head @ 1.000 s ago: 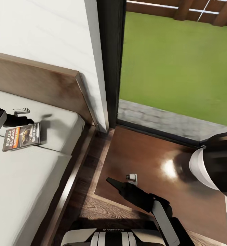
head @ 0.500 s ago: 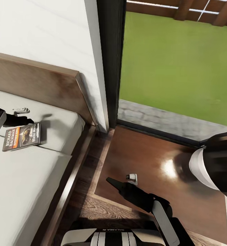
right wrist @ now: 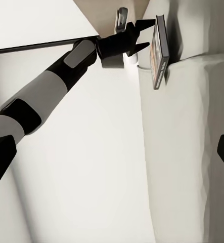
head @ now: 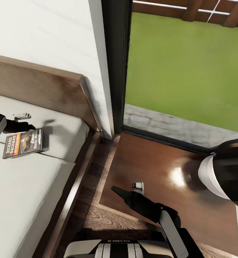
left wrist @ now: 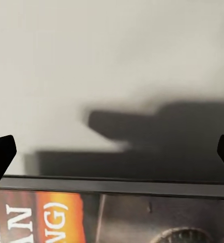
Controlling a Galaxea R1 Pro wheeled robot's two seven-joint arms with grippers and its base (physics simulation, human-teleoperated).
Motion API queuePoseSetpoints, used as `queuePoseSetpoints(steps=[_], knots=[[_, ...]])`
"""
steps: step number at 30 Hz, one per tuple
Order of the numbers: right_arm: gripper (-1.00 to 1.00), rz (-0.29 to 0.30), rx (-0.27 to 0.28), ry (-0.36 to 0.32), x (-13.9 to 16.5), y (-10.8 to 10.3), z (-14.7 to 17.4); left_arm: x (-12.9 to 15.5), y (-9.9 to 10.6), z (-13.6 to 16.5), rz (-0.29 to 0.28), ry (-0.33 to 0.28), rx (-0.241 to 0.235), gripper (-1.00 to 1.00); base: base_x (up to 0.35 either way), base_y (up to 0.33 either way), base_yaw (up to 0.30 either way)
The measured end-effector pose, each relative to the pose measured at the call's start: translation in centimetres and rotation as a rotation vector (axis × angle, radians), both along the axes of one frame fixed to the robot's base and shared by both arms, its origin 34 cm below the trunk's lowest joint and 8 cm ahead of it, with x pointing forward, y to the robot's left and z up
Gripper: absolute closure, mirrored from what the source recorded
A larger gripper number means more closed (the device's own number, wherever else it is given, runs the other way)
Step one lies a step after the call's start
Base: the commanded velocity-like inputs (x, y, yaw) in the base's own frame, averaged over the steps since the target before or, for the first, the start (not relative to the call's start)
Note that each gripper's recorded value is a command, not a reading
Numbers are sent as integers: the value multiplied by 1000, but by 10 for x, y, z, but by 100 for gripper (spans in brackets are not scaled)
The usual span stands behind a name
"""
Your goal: In the bedroom, move the book from the bed onto either nightstand, and place the two sandals side by side next to the bed.
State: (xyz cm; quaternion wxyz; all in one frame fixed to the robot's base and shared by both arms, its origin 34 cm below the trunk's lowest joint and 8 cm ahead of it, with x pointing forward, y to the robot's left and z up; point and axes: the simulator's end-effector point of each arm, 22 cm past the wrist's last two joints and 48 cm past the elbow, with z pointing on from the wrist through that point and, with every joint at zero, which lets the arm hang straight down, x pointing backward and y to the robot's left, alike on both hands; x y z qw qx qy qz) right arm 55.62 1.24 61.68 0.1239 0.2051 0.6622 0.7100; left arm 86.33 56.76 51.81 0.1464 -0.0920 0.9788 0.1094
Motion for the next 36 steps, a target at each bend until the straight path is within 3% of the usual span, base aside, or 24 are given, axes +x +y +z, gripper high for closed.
queuePoseSetpoints(steps=[36], knots=[[-100,0,-1,1,0,0,0,0,-1,0,-2,-1,-1,-100,-52,0,0]])
